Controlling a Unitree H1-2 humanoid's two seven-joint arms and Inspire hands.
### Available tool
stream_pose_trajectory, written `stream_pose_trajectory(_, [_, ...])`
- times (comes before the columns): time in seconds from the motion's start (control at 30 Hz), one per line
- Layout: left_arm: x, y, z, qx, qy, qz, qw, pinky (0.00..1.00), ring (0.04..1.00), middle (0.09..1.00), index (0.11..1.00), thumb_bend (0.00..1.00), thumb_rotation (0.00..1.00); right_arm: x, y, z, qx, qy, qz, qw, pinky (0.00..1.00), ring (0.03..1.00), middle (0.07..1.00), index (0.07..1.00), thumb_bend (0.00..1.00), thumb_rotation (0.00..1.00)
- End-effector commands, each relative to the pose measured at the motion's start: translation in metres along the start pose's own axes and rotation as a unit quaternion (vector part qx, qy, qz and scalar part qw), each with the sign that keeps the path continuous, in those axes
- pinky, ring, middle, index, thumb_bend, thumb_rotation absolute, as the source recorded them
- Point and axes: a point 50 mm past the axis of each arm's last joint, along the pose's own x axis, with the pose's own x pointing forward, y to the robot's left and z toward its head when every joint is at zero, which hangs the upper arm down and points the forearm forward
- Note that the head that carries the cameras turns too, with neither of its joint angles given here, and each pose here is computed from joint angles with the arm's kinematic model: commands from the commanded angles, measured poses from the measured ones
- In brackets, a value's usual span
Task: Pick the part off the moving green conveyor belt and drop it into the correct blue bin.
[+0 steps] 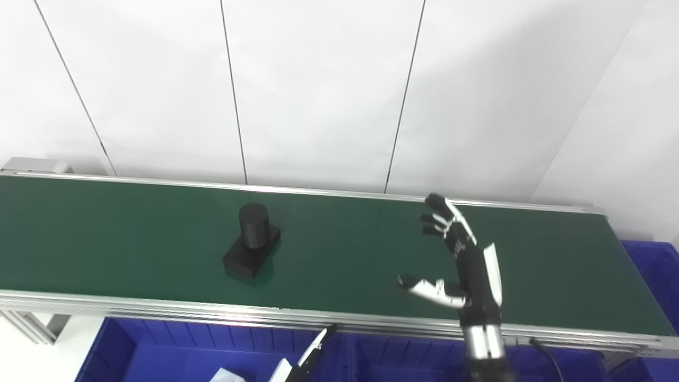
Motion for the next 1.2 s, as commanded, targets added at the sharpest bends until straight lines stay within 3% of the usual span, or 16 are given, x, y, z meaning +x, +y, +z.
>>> stream_pose_trajectory(0.0, [0.012,0.0,0.012,-0.011,-0.036,0.01,0.999,0.93,0.978,0.984,0.97,0.89,0.94,0.023,-0.002,0.008,0.006,-0.038,0.004,0.999,0.65,0.765,0.855,0.886,0.98,0.38])
stream_pose_trajectory(0.4, [0.012,-0.003,0.013,-0.012,-0.038,0.009,0.999,0.92,0.976,0.982,0.971,0.89,0.93,0.073,-0.001,-0.024,-0.055,-0.004,0.046,0.997,0.65,0.764,0.867,0.888,0.98,0.42])
stream_pose_trajectory(0.47, [0.012,-0.003,0.013,-0.012,-0.039,0.008,0.999,0.91,0.97,0.982,0.971,0.9,0.93,0.08,0.001,-0.029,-0.05,0.009,0.05,0.997,0.66,0.766,0.872,0.88,0.98,0.36])
stream_pose_trajectory(0.57, [0.012,-0.005,0.014,-0.012,-0.04,0.007,0.999,0.9,0.966,0.979,0.971,0.91,0.93,0.089,0.008,-0.037,-0.048,0.025,0.056,0.997,0.65,0.77,0.88,0.876,0.98,0.35])
stream_pose_trajectory(0.73, [0.012,-0.007,0.015,-0.017,-0.039,0.006,0.999,0.91,0.963,0.976,0.97,0.92,0.92,0.098,0.016,-0.045,-0.06,0.041,0.072,0.995,0.63,0.765,0.879,0.874,0.98,0.41])
stream_pose_trajectory(0.9, [0.012,-0.008,0.015,-0.017,-0.039,0.002,0.999,0.91,0.966,0.98,0.975,0.94,0.92,0.106,0.027,-0.051,-0.076,0.052,0.091,0.992,0.59,0.746,0.862,0.852,0.97,0.41])
stream_pose_trajectory(1.17, [0.013,-0.011,0.016,-0.008,-0.044,-0.001,0.999,0.91,0.962,0.975,0.98,0.94,0.92,0.105,0.042,-0.06,-0.137,0.056,0.166,0.975,0.64,0.795,0.866,0.868,0.99,0.44])
